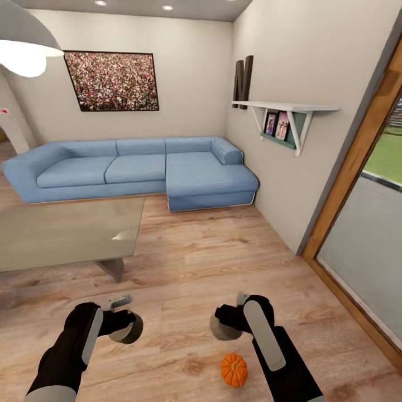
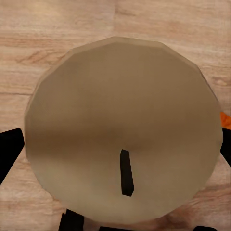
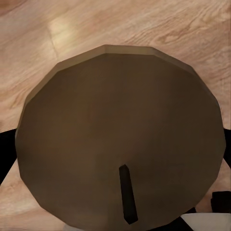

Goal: Place each of the two pumpkins and all three candles from the living room inside a cabinet in the living room (use any cabinet), then make sure every cabinet is closed, and position the cauldron so it is next to a table in the living room.

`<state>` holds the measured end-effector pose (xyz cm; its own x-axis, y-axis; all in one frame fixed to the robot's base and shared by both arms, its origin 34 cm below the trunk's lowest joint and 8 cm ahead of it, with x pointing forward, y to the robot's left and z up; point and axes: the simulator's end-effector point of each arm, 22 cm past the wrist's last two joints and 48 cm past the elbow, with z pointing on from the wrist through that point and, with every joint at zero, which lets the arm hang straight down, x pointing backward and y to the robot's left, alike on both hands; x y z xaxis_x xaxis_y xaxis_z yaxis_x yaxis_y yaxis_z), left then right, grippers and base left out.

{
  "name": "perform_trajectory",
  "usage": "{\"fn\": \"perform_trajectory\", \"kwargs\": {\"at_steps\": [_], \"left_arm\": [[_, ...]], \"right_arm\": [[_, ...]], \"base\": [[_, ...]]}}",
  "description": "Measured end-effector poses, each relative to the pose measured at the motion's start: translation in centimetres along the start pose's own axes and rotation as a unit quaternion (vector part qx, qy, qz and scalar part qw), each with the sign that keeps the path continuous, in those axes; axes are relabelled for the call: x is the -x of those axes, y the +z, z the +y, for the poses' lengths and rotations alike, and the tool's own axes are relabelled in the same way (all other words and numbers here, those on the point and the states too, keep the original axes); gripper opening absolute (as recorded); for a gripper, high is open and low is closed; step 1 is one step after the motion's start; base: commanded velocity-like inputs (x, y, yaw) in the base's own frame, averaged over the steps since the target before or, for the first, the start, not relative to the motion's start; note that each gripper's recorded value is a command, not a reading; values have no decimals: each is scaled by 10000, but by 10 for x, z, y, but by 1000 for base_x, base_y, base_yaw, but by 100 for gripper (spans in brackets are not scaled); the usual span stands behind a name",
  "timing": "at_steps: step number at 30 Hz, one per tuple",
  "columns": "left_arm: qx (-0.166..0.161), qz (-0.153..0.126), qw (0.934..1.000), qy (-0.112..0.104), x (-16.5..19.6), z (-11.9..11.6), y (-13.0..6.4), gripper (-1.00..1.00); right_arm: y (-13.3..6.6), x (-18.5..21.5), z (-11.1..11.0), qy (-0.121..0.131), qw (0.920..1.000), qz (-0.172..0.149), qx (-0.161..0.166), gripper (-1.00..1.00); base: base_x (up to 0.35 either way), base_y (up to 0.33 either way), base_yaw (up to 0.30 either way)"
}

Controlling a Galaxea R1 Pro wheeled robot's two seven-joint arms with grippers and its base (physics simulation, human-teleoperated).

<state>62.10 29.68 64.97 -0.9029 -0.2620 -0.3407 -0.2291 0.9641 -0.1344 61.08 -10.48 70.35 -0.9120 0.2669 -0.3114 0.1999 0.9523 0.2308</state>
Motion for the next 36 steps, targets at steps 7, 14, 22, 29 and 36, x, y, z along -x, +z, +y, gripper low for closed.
{"fn": "perform_trajectory", "kwargs": {"at_steps": [7, 14, 22, 29, 36], "left_arm": [[0, -1, 10000, 0, 0, 0, 0, -100], [0, -4, 10000, 0, 0, 0, 0, -100], [0, -3, 10000, 0, 0, 0, 0, -100], [3, -1, 10000, 1, 0, 0, 0, -100], [1, 0, 10000, 0, 0, 0, 0, -100]], "right_arm": [[0, 0, 0, -2, 10000, 2, 0, -100], [0, 0, 0, -2, 10000, 2, 0, -100], [0, 0, 0, -3, 10000, 2, -1, -100], [0, 0, 0, -2, 10000, 2, 0, -100], [0, 0, 0, -6, 10000, 4, 0, -100]], "base": [[0, 0, 288], [0, 0, 288], [-9, 0, 288], [-53, 0, 288], [-3, 0, 288]]}}
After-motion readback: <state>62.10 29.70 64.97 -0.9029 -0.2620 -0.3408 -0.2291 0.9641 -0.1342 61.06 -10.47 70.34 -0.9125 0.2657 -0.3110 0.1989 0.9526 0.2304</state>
